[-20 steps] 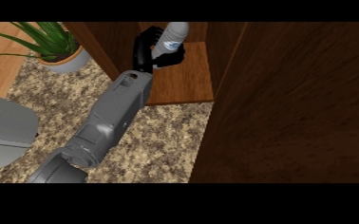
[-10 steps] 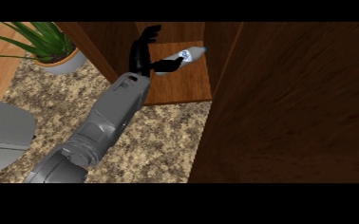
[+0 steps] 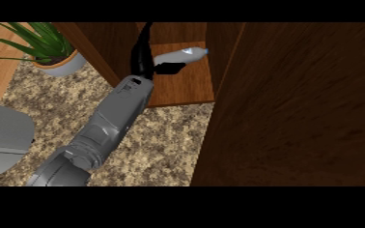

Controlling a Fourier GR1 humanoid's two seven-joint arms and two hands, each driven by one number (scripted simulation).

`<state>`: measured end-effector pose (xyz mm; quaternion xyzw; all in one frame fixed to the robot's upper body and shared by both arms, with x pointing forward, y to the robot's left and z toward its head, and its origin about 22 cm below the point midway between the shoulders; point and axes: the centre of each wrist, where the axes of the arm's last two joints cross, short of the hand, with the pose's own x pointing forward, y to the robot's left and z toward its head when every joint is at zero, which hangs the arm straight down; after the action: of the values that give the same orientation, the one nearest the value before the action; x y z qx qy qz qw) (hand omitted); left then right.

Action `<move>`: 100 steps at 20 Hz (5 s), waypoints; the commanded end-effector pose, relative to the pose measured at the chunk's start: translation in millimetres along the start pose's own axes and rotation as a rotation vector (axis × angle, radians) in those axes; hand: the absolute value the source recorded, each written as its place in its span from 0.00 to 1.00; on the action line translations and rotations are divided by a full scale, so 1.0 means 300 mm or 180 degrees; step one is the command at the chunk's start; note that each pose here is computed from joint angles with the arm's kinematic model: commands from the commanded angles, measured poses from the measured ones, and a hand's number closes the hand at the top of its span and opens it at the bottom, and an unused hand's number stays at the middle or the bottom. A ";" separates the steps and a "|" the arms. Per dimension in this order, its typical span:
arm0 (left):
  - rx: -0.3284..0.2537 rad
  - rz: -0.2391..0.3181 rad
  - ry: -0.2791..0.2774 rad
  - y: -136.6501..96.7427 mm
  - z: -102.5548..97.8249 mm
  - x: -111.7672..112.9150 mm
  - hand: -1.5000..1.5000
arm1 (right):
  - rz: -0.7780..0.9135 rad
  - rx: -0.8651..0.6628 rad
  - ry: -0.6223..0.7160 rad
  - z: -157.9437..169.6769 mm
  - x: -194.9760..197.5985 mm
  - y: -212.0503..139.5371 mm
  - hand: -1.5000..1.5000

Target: Pick up the bottled water, place it into the cabinet and close the cabinet

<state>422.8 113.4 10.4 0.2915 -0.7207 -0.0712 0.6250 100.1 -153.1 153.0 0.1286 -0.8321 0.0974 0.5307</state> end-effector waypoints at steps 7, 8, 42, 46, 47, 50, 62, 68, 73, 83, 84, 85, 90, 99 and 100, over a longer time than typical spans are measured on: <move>-0.0270 0.0768 -0.0423 0.001 -0.015 0.040 0.00 | -0.0092 0.0047 -0.0056 0.009 0.039 -0.003 0.00; -0.0382 0.0897 -0.0488 -0.004 -0.012 0.046 1.00 | -0.0093 0.0050 0.0065 0.027 0.024 0.008 0.00; -0.1568 0.2975 -0.0440 0.098 0.232 -0.125 1.00 | 0.0245 -0.0051 0.0146 0.044 0.063 -0.037 1.00; -0.1592 0.3061 -0.0494 0.183 0.292 -0.171 1.00 | 0.0245 0.0327 0.0215 0.048 0.066 -0.025 1.00; -0.1675 0.3074 -0.0425 0.196 0.342 -0.211 1.00 | 0.0099 0.0413 0.0255 0.051 0.074 -0.021 1.00; -0.1560 0.3047 -0.0435 0.295 0.354 -0.239 1.00 | -0.0007 0.0808 0.0295 0.054 0.123 -0.011 1.00; -0.1350 0.2987 -0.0562 0.680 0.589 -0.254 1.00 | -0.0113 0.1043 0.0215 -0.023 0.067 0.099 1.00; -0.1176 0.2991 -0.0586 0.835 0.699 -0.213 1.00 | -0.0057 0.0885 0.0140 -0.166 0.101 0.148 1.00; -0.1190 0.3025 -0.0559 0.925 0.772 -0.223 1.00 | -0.0189 0.0736 0.0222 -0.342 0.091 0.234 1.00; -0.1095 0.2993 -0.0542 1.034 0.791 -0.257 1.00 | -0.0076 0.0573 0.0349 -0.703 -0.010 0.113 1.00; -0.1083 0.3035 -0.0563 1.072 0.786 -0.260 1.00 | -0.0049 0.0586 0.0356 -0.721 0.035 0.154 1.00; -0.1002 0.3015 -0.0577 1.059 0.793 -0.260 1.00 | -0.0060 0.0494 0.0314 -0.737 -0.040 0.120 1.00; -0.1026 0.3018 -0.0550 1.070 0.790 -0.288 1.00 | 0.0044 0.0609 0.0509 -0.832 -0.106 0.064 1.00; -0.1107 0.3007 -0.0582 1.102 0.753 -0.255 1.00 | 0.0135 0.0372 0.0714 -0.975 -0.211 0.004 1.00; -0.1062 0.2976 -0.0641 1.126 0.737 -0.261 1.00 | 0.0179 0.0422 0.0772 -0.918 -0.290 -0.003 1.00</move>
<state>103.6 370.7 52.4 -0.1746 -0.8043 0.0759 0.5628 336.3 -46.7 212.8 0.1711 -0.7779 0.1978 0.5714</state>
